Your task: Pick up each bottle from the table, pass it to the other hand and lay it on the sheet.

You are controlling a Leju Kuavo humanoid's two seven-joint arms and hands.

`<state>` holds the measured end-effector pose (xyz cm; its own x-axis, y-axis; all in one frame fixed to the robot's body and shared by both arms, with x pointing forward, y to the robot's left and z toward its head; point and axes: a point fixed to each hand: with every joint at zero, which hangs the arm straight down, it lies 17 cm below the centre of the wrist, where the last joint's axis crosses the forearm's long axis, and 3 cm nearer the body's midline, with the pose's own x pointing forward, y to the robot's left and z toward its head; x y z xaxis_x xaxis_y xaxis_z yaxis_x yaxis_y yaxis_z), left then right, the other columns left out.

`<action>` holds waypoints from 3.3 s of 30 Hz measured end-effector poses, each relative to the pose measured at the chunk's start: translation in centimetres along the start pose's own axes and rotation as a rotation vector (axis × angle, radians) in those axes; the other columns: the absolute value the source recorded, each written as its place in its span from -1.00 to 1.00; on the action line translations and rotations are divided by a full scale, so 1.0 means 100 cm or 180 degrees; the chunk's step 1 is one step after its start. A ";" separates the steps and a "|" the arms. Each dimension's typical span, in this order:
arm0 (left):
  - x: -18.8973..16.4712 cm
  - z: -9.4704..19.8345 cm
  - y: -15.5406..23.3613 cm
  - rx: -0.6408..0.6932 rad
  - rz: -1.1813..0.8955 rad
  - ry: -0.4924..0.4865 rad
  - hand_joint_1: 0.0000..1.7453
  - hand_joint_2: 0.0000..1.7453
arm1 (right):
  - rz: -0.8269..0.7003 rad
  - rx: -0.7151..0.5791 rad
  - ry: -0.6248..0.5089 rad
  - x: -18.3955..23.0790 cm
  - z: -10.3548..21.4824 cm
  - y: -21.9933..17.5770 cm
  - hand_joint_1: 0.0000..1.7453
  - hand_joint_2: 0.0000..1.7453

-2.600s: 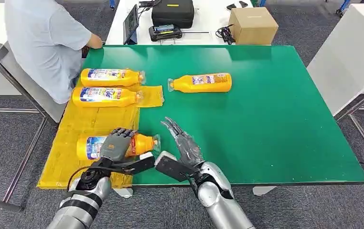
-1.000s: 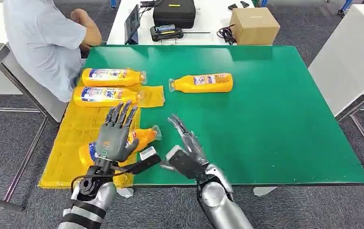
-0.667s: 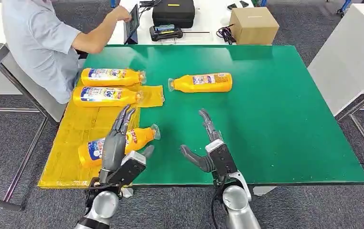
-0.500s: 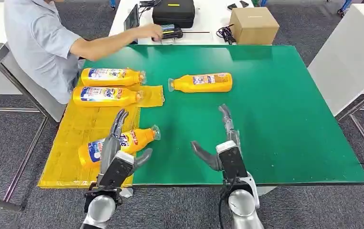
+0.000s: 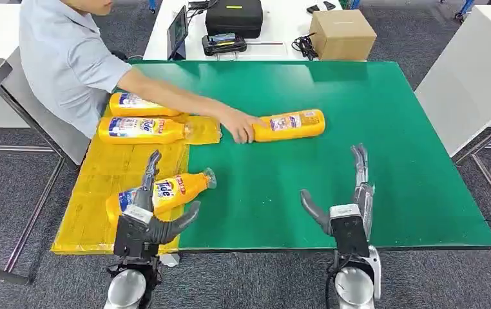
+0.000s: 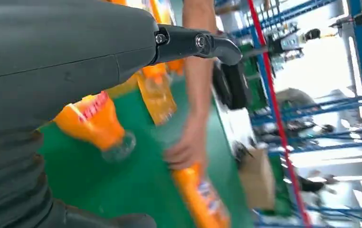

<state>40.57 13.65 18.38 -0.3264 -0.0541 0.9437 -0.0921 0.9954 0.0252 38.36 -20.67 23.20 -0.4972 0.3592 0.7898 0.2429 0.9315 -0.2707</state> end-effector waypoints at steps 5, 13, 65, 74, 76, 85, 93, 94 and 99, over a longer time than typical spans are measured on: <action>0.010 0.007 0.002 0.0005 0.0113 -0.0050 -1.00 1.00 | 0.0507 0.0113 0.0028 -0.011 0.010 -0.002 -1.00 1.00; 0.024 0.014 -0.002 -0.0075 0.0223 -0.0098 -1.00 1.00 | 0.1873 0.0509 0.0117 -0.038 0.016 0.003 -1.00 1.00; 0.016 0.031 -0.042 -0.0621 -0.0236 0.0122 -1.00 1.00 | 0.2918 0.2570 0.0701 -0.188 0.061 0.103 -1.00 1.00; 0.013 0.034 -0.043 -0.0638 -0.0269 0.0150 -1.00 1.00 | 0.2863 0.2666 0.0770 -0.193 0.066 0.102 -1.00 1.00; 0.013 0.034 -0.045 -0.0684 -0.0262 0.0146 -1.00 1.00 | 0.2549 0.2775 0.0860 -0.196 0.071 0.104 -1.00 1.00; 0.012 0.027 -0.065 -0.0904 -0.0275 0.0091 -1.00 1.00 | 0.2065 0.2912 0.1115 -0.233 0.058 0.084 -1.00 1.00; 0.011 0.023 -0.080 -0.1029 -0.0257 0.0064 -1.00 1.00 | 0.2114 0.2999 0.1344 -0.260 0.059 0.071 -1.00 1.00; 0.011 0.022 -0.082 -0.1037 -0.0257 0.0061 -1.00 1.00 | 0.2116 0.3003 0.1353 -0.261 0.059 0.070 -0.94 1.00; 0.010 0.021 -0.084 -0.1056 -0.0243 0.0046 -1.00 1.00 | 0.2149 0.3085 0.1387 -0.267 0.061 0.067 1.00 1.00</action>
<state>38.99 5.08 18.46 -0.3169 -0.1307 0.9394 0.1962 0.9600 0.1997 48.19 -23.70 -3.06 -0.1518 0.9028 0.4023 -0.4609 0.2954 -0.8368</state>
